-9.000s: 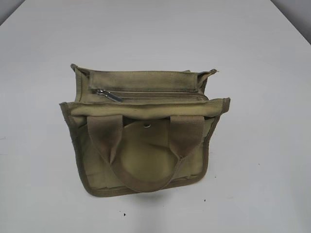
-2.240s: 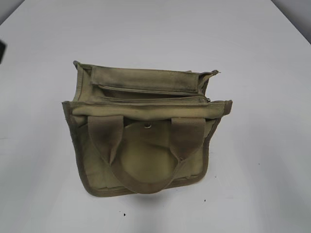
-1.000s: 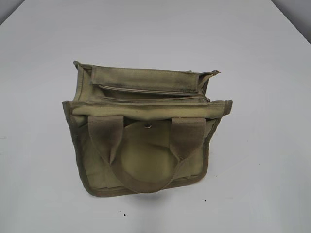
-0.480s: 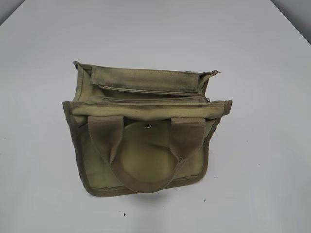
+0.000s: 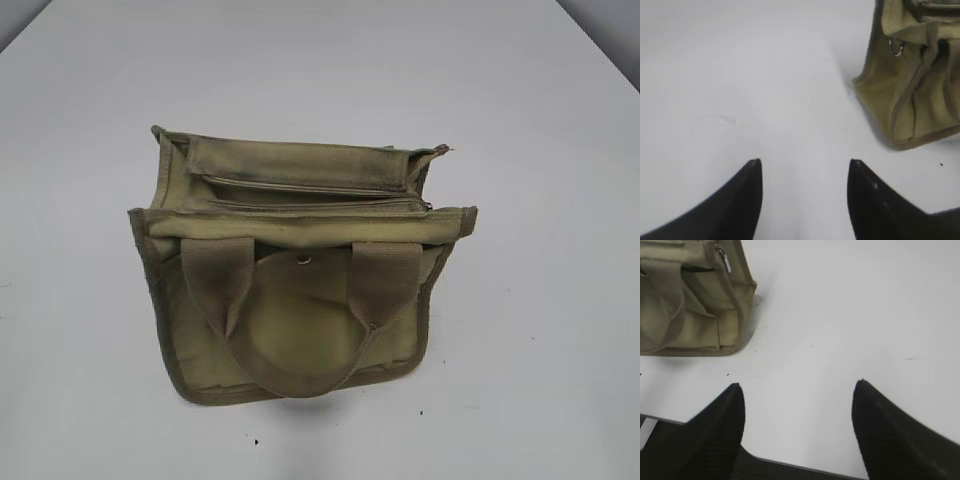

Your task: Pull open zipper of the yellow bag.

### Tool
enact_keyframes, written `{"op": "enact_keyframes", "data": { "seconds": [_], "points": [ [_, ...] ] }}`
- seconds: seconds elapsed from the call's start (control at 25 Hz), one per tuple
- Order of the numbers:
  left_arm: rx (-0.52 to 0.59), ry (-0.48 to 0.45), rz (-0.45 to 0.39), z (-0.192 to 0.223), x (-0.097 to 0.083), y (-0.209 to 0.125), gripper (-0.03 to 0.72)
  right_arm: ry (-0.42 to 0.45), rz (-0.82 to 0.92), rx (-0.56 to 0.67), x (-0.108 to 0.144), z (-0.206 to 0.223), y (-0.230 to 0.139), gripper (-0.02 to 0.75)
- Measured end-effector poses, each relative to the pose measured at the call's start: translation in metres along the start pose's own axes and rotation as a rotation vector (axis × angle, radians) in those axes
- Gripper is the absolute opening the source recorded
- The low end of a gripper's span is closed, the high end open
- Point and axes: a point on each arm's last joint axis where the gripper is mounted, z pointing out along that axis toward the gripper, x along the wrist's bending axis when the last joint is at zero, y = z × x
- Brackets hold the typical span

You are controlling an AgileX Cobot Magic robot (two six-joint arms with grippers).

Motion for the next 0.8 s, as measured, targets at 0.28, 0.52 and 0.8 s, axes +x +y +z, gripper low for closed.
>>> {"op": "enact_keyframes", "data": {
  "seconds": [0.28, 0.52, 0.8],
  "points": [
    [-0.054, 0.068, -0.029, -0.007, -0.001, -0.005, 0.421, -0.038, 0.023, -0.011, 0.001, -0.001, 0.0, 0.521],
    [-0.085, 0.072, -0.025, -0.012, -0.002, -0.007, 0.418, -0.035, 0.025, -0.012, 0.001, -0.001, 0.0, 0.521],
    [-0.084, 0.07, -0.025, -0.011, -0.002, -0.008, 0.418, -0.035, 0.025, -0.013, 0.001, -0.001, 0.0, 0.521]
  ]
}}
